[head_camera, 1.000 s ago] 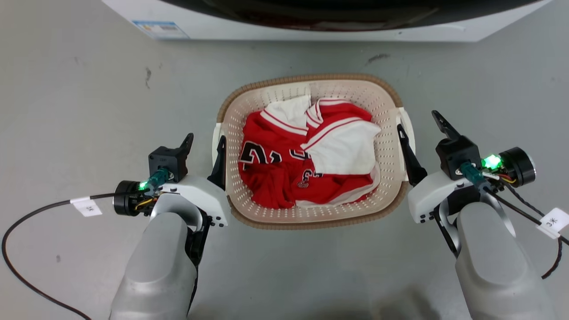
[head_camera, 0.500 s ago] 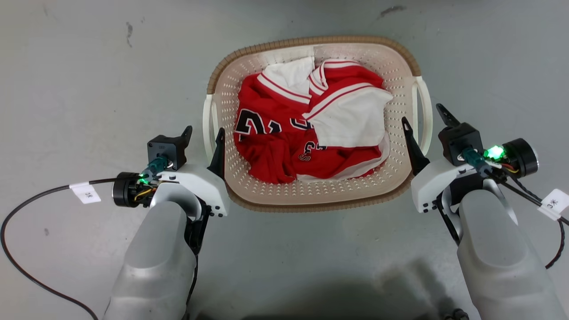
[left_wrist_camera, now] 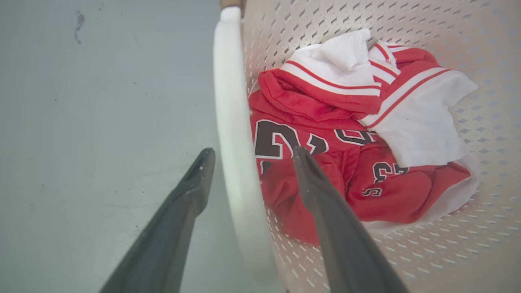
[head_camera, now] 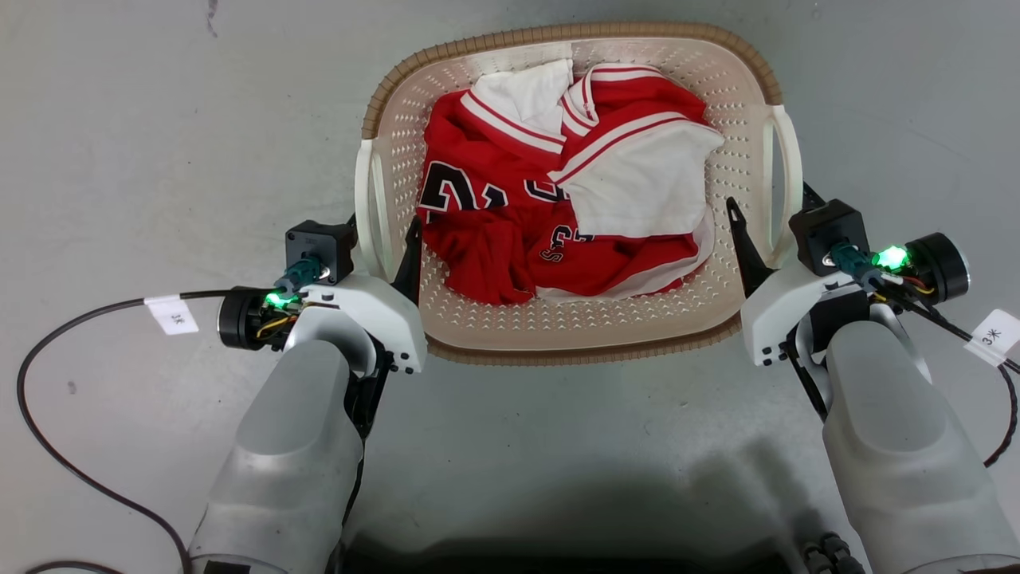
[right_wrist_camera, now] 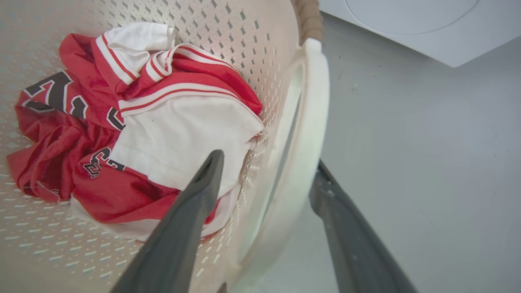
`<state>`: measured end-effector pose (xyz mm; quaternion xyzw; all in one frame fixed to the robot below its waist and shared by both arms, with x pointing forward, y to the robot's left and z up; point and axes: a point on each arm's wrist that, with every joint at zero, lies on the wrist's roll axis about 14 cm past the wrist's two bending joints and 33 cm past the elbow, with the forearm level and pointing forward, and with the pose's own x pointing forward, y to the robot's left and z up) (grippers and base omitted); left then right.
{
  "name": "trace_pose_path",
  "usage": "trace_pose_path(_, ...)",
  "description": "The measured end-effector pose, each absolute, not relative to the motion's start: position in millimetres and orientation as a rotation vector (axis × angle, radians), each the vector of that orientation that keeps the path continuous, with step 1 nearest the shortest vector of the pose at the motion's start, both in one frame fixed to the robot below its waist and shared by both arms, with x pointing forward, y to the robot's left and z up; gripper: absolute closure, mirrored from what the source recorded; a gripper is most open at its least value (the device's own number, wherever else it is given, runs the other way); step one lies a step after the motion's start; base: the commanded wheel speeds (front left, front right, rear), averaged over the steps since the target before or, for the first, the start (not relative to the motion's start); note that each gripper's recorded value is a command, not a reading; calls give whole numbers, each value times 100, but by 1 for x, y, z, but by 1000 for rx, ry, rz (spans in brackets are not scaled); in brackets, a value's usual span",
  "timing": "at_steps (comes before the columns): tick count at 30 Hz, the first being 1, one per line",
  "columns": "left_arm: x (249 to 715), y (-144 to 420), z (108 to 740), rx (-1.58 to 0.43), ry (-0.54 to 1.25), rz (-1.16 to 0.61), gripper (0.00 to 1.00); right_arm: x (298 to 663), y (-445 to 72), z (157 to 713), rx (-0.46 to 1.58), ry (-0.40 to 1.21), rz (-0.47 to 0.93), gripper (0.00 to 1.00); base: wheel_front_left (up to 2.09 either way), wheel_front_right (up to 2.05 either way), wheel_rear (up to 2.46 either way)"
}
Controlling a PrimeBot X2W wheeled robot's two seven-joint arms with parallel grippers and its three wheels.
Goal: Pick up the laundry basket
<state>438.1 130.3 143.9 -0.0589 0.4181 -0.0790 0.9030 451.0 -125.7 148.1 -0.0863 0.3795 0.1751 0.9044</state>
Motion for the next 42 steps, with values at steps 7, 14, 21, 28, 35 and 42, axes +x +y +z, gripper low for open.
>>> trace_pose_path(7, 439, 128, 140, -112, 876, -170, 53, 448, -125, 140, -176, 814, 366, 77, 0, 0, 0)
trace_pose_path(14, 439, 127, 147, -108, 876, -174, 100, 450, -123, 146, -170, 810, 365, 100, 0, 0, 0)
trace_pose_path(21, 442, 130, 168, -107, 843, -157, 100, 449, -123, 166, -170, 797, 364, 100, 0, 0, 0)
trace_pose_path(28, 430, 131, 203, -105, 821, -155, 100, 431, -122, 200, -166, 797, 373, 100, 0, 0, 0)
trace_pose_path(35, 410, 130, 230, -94, 819, -173, 100, 415, -119, 231, -181, 788, 397, 100, 0, 0, 0)
trace_pose_path(42, 391, 129, 254, -83, 812, -193, 100, 399, -118, 259, -218, 766, 424, 100, 0, 0, 0)
